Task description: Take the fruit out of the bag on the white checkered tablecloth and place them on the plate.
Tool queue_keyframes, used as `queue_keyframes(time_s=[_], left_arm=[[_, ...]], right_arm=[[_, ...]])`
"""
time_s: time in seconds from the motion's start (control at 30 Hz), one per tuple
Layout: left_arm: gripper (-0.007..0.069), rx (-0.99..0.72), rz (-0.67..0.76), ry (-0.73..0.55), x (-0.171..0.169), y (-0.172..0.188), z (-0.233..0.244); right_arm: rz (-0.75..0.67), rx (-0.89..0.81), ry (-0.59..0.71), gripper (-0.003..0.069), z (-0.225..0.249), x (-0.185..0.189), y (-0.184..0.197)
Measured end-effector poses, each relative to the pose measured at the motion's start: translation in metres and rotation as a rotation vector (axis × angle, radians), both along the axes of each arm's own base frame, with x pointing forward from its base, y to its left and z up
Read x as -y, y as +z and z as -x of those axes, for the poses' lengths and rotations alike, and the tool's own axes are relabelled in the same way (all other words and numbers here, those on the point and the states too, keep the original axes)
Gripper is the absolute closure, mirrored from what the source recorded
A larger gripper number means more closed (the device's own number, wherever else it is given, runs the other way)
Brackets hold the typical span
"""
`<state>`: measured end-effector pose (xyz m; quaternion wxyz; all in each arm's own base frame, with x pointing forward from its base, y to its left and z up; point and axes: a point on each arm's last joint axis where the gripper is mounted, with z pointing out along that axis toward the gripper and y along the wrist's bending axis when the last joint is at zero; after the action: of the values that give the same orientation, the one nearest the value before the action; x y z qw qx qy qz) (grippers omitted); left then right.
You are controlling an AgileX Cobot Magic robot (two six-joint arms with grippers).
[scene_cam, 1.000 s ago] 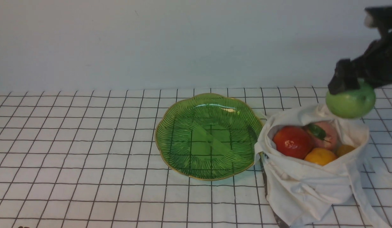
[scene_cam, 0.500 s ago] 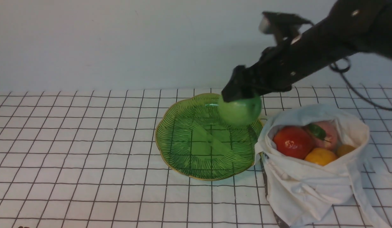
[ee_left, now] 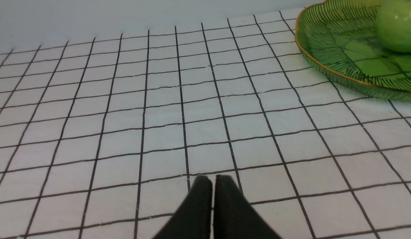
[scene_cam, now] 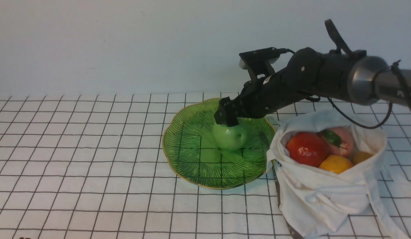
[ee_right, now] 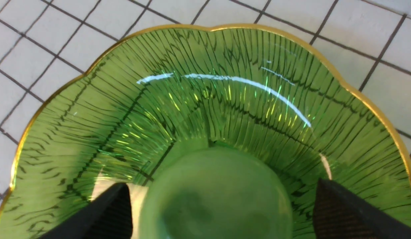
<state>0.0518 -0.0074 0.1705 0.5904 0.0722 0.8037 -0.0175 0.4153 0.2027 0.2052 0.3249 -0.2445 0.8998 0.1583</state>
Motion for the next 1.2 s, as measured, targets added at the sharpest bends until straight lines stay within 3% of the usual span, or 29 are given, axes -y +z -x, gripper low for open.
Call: queue_keyframes(time_s=[0.2, 0.3, 0.43, 0.57, 0.7, 0.97, 1.1, 1.2], left_arm=[[0.0633, 0.000, 0.000, 0.000, 0.000, 0.000, 0.000], [0.0633, 0.000, 0.000, 0.000, 0.000, 0.000, 0.000], [0.0633, 0.000, 0.000, 0.000, 0.000, 0.000, 0.000], [0.0633, 0.000, 0.000, 0.000, 0.000, 0.000, 0.000], [0.0633, 0.000, 0.000, 0.000, 0.000, 0.000, 0.000], [0.0633, 0.000, 0.000, 0.000, 0.000, 0.000, 0.000], [0.0633, 0.000, 0.000, 0.000, 0.000, 0.000, 0.000], [0.0633, 0.000, 0.000, 0.000, 0.000, 0.000, 0.000]], right_arm=[[0.083, -0.024, 0.088, -0.0020, -0.002, -0.001, 0.025], [0.128, -0.047, 0.126, 0.0041, 0.000, 0.000, 0.064], [0.175, -0.017, 0.113, 0.0218, 0.009, 0.009, 0.136], [0.182, 0.153, -0.002, 0.0457, 0.022, 0.027, 0.205], [0.195, 0.252, -0.114, 0.0645, 0.055, 0.054, 0.254], [0.145, 0.320, -0.194, 0.0671, 0.159, 0.103, 0.300], [0.105, 0.299, -0.234, 0.0671, 0.246, 0.141, 0.278], [0.063, 0.365, -0.238, 0.0672, 0.274, 0.152, 0.258]])
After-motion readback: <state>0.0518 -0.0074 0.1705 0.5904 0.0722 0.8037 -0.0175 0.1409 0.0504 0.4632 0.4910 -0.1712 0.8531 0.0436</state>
